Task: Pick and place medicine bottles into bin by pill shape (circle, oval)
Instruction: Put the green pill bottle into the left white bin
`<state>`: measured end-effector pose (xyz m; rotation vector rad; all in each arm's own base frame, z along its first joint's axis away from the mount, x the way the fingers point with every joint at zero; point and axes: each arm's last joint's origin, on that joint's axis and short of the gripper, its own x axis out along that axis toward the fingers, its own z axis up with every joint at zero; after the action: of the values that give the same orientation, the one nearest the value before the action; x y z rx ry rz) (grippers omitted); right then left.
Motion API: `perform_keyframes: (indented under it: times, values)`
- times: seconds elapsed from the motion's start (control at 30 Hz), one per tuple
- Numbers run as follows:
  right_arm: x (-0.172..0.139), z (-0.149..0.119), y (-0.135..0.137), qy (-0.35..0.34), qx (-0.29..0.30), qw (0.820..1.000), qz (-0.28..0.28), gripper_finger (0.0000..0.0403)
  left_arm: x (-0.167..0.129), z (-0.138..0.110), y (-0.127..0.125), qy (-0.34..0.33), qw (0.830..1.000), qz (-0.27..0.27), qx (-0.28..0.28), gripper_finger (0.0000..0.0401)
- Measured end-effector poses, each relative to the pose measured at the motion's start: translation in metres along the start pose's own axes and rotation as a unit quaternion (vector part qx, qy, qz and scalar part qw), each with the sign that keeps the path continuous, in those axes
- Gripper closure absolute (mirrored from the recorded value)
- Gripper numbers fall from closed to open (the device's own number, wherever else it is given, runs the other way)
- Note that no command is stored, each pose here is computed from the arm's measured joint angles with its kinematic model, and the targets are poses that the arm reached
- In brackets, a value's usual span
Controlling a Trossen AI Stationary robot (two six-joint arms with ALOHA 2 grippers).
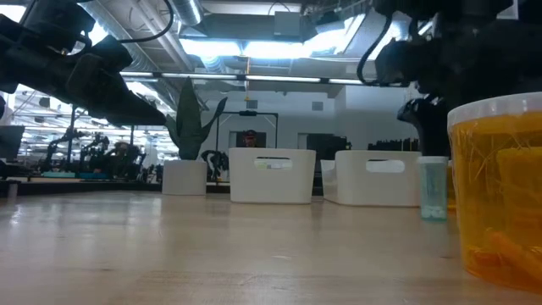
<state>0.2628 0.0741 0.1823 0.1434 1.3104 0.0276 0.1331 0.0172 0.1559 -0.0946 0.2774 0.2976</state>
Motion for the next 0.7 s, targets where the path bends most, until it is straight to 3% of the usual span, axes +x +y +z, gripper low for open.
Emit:
perform_keyframes:
  times: [0.3, 0.7]
  values:
    - [0.021, 0.009, 0.003, -0.009, -0.016, 1.000, 0.003, 0.0152, 0.000, 0.000, 0.000, 0.000, 1.000, 0.000, 0.000, 0.0246]
    - [0.023, 0.009, 0.003, -0.007, -0.023, 1.000, 0.003, 0.0152, 0.000, 0.000, 0.000, 0.000, 1.000, 0.000, 0.000, 0.0246]
